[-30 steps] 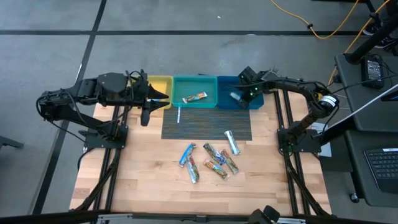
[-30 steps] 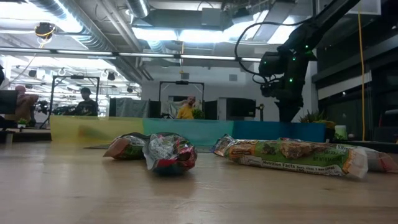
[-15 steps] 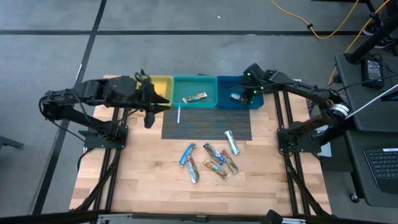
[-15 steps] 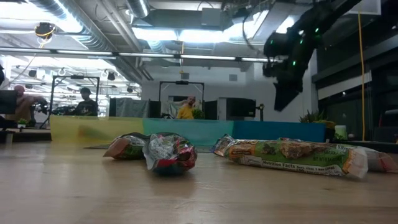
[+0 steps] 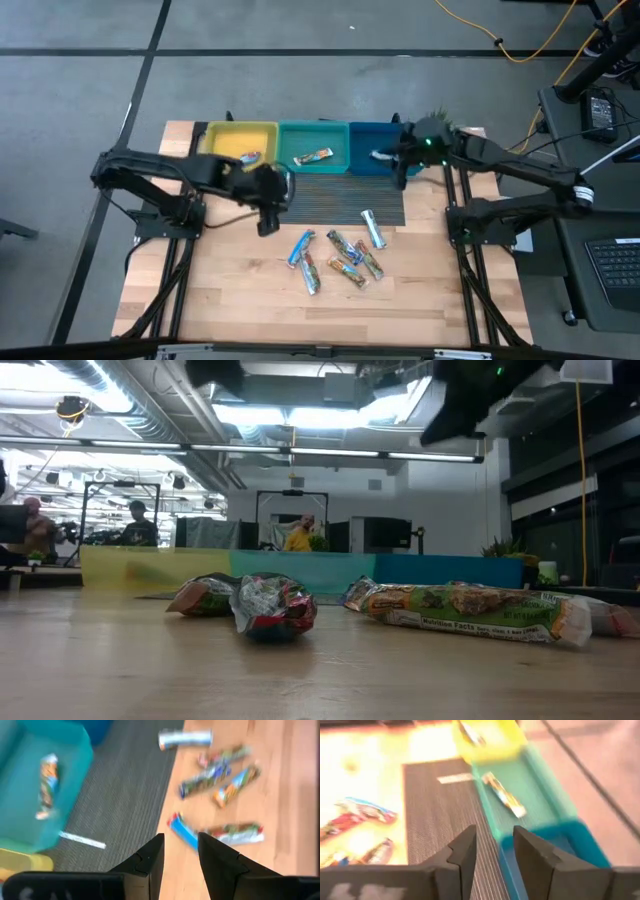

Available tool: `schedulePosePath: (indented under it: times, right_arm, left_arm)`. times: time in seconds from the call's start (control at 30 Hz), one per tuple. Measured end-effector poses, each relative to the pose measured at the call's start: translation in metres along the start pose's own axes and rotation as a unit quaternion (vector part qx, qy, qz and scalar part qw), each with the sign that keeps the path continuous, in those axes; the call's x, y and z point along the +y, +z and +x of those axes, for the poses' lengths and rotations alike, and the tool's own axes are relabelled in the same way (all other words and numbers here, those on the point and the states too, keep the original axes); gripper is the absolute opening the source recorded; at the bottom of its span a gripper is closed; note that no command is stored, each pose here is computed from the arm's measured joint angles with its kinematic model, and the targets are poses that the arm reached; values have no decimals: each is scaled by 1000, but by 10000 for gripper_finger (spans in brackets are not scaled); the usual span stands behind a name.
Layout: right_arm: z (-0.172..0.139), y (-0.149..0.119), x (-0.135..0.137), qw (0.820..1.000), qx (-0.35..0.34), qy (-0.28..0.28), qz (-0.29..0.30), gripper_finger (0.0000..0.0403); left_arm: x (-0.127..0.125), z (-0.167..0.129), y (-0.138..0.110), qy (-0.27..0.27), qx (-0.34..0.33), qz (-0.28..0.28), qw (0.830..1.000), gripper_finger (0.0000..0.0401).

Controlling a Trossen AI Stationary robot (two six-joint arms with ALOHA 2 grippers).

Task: Pick and place Granola Bars by type
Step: Put the red granola bar into the yellow bin

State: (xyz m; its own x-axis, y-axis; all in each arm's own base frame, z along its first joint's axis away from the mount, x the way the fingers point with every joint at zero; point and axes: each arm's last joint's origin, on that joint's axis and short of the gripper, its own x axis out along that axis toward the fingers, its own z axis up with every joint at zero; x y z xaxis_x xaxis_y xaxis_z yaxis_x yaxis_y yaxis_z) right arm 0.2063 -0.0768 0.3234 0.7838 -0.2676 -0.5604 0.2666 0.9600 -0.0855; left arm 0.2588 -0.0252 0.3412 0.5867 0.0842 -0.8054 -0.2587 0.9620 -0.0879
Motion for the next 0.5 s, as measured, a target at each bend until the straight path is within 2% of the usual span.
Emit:
schedulePosePath:
  times: [0.1,0.23,0.5]
  right_arm:
    - [-8,6,13,998,-34,2,-52,127]
    - [-14,10,20,995,-54,-16,-84,124]
    - [-15,10,21,992,-52,-22,-117,123]
  left_arm:
    - [-7,26,-9,8,38,14,999,111]
    - [-14,64,-20,13,70,3,997,111]
    - [-35,131,-36,-60,122,-36,990,111]
